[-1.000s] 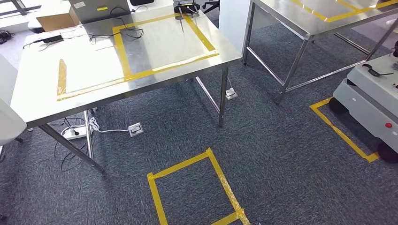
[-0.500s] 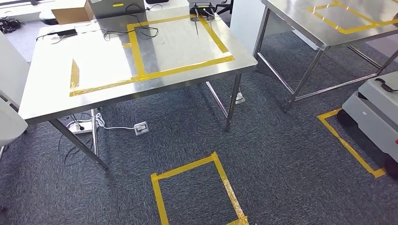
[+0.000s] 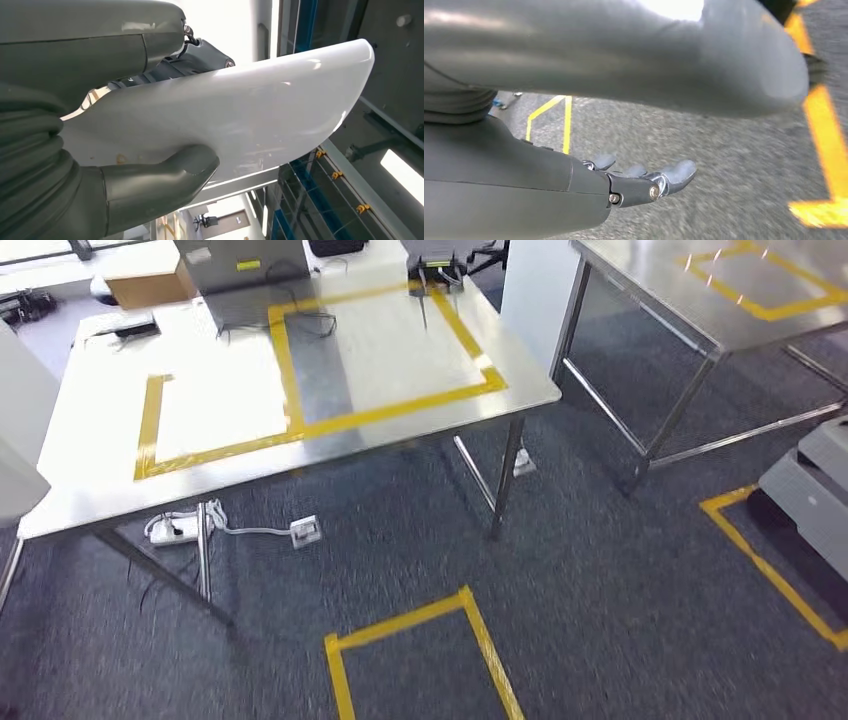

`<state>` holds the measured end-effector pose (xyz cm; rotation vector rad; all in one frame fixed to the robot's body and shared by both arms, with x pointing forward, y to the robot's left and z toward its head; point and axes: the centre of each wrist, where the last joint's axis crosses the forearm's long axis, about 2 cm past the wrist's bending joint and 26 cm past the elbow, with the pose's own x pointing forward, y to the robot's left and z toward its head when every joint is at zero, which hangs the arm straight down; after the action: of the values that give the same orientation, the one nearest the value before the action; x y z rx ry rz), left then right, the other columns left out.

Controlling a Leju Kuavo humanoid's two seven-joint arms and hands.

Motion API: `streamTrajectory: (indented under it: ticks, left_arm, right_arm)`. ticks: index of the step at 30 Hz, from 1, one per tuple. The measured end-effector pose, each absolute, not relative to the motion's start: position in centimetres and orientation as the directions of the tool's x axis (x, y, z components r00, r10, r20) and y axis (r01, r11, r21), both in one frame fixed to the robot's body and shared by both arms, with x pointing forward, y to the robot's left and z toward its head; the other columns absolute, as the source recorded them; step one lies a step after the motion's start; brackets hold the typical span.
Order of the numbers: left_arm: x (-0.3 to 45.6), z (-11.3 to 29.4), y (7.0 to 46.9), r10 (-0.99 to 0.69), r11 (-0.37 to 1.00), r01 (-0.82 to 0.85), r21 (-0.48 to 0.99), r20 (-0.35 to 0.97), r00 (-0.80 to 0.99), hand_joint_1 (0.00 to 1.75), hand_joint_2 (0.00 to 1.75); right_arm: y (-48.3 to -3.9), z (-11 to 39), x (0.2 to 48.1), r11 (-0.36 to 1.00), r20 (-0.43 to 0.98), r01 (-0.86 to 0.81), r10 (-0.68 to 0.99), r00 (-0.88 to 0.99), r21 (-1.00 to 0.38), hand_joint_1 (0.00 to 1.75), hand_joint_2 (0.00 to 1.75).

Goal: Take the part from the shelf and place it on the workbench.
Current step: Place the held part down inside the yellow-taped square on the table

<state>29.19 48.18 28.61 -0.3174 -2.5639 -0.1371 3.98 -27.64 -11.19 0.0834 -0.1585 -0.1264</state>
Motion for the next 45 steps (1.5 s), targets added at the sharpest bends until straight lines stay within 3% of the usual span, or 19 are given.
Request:
streamTrajectory:
  ticks: [33, 36, 39, 42, 45]
  left_arm:
    - [32.2, 27.4, 46.1, 0.219, 0.956, 0.292, 0.019, 0.612, -0.76, 1.75, 1.75]
    - [33.1, 27.1, 46.8, 0.098, 0.975, 0.21, 0.079, 0.692, -0.716, 1.75, 1.75]
    - [35.1, 26.8, 47.9, -0.135, 0.974, 0.048, 0.22, 0.742, -0.657, 1.75, 1.75]
    - [37.8, 27.2, 49.0, -0.429, 0.894, -0.15, 0.423, 0.708, -0.561, 1.75, 1.75]
    - [40.7, 27.8, 49.3, -0.577, 0.811, -0.238, 0.535, 0.661, -0.479, 1.75, 1.75]
  right_arm:
    - [-27.2, -11.2, 3.6, 0.981, 0.132, 0.168, -0.18, 0.975, 0.096, 0.0, 0.0]
    - [-27.1, -11.2, 3.6, 0.981, 0.134, 0.169, -0.181, 0.974, 0.096, 0.0, 0.0]
    - [-26.9, -11.2, 3.6, 0.98, 0.138, 0.17, -0.183, 0.973, 0.1, 0.0, 0.0]
    - [-26.7, -11.1, 4.1, 0.982, 0.149, 0.16, -0.174, 0.973, 0.103, 0.0, 0.0]
    - [-26.7, -11.1, 4.6, 0.984, 0.147, 0.145, -0.16, 0.976, 0.103, 0.0, 0.0]
